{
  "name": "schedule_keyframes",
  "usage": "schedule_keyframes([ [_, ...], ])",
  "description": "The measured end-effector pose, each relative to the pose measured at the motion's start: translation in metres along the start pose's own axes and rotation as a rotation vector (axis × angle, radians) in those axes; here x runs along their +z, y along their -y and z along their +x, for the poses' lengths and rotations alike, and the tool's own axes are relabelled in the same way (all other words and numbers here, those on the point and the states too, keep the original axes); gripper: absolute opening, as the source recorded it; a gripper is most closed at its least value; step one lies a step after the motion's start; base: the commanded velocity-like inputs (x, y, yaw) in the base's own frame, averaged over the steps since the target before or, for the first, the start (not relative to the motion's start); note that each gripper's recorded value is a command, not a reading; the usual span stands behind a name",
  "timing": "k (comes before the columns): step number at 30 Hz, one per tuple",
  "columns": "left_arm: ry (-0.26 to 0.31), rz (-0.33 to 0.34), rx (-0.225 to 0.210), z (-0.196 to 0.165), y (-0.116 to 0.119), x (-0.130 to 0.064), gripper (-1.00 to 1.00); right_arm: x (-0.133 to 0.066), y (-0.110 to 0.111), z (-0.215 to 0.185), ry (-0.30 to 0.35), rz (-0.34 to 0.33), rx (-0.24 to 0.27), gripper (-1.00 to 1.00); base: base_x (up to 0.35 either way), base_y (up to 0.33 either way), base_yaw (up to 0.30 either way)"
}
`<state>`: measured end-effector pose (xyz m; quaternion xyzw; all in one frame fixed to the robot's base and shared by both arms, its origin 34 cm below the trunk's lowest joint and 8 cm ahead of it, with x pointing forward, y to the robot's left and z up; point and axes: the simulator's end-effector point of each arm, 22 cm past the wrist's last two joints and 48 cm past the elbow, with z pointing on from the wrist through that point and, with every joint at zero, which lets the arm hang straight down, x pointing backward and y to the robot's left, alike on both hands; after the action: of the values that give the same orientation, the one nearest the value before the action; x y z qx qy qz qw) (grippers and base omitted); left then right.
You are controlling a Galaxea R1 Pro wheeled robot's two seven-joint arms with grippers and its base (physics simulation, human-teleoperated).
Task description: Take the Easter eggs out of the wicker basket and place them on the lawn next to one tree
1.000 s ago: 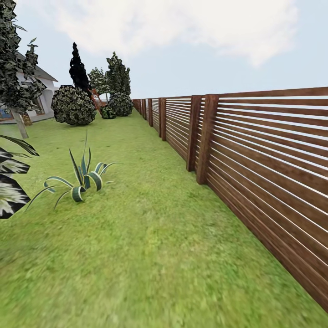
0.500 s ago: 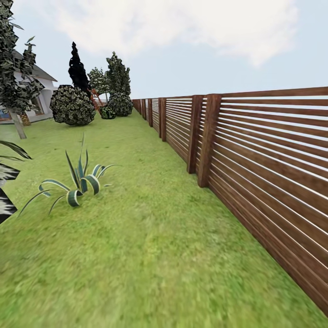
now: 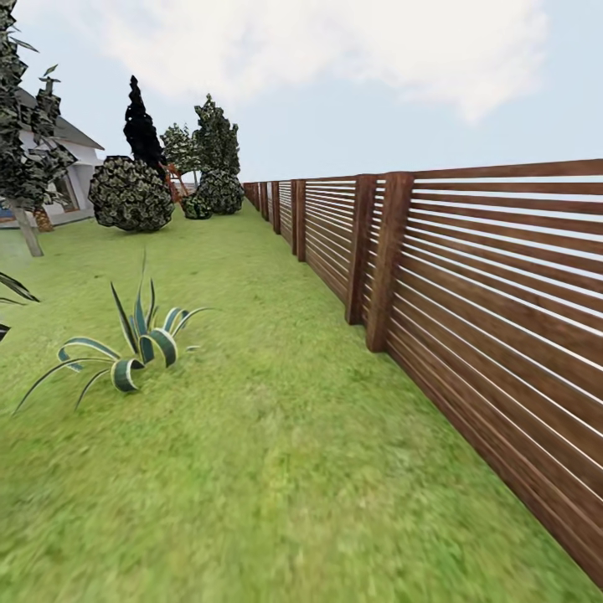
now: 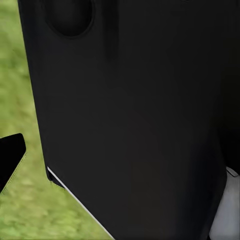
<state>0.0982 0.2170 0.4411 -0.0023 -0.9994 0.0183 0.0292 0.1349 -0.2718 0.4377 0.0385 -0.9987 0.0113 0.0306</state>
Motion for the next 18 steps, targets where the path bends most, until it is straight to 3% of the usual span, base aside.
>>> schedule_keyframes([
  [14,0.0,0.0,0.0,0.0,0.0,0.0,1.0,0.0,0.0006,-0.0002,0.001,0.001,0.0,1.0,0.335,0.0,0.002],
  [18,0.0,0.0,0.0,0.0,0.0,0.0,1.0,0.0,0.0007,-0.0002,0.001,0.001,0.0,1.0,0.335,0.0,0.126],
])
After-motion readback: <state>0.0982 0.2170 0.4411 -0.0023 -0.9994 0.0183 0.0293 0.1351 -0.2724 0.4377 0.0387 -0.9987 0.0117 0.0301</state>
